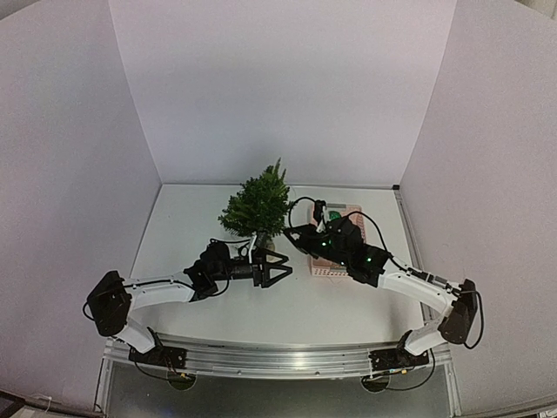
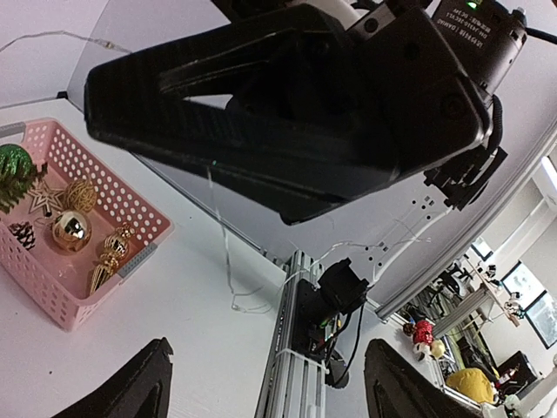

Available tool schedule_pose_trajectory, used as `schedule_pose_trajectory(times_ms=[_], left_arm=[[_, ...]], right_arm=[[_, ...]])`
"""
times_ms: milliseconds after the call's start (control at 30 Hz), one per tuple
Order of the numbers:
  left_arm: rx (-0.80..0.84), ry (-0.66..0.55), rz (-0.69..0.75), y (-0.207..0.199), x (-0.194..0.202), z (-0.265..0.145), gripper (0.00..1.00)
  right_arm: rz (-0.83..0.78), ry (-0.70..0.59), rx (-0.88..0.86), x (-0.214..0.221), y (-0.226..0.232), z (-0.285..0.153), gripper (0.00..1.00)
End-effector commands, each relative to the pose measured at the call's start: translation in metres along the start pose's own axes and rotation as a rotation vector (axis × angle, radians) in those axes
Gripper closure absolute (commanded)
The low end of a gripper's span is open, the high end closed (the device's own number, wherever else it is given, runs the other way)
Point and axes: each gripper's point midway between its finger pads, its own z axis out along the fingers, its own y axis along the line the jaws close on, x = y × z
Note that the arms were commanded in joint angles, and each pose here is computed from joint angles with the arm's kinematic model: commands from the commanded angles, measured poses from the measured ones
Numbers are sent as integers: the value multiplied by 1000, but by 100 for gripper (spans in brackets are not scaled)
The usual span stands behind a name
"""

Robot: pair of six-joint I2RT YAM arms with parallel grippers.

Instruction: Decorate the small christmas tree

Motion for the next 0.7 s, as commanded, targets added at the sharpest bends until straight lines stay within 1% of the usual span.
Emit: schedule_pose_trajectory(times_ms=[0,100,167,267,333,367,400,567,667], left_arm=[[94,-117,89,-23,-38,3,27],[104,-112,111,-18,-35,6,29],[140,-107,138,-22,-33,7,32],[131,-109,130,-18,-35,12,41],[106,-109,106,-10,-35,15,51],[101,-109,92,-8,-35,16,54],[95,-110,82,-6,-35,17,56],[96,-126,84,-4,-45,18,58],[99,-131,98,-4,-48,19,69]], right_arm=[[-20,-24,-74,-8,25,-1,100],[-3,-5,-78,-4,25,0,100],[6,3,-77,-2,23,0,100],[3,15,-80,0,24,1,100],[-2,13,-85,-1,26,0,100],[-8,11,-90,-1,28,-1,100],[-13,9,-93,-2,29,-2,100],[-16,8,-92,-1,27,-8,100],[-20,-7,-86,-3,24,-12,100]])
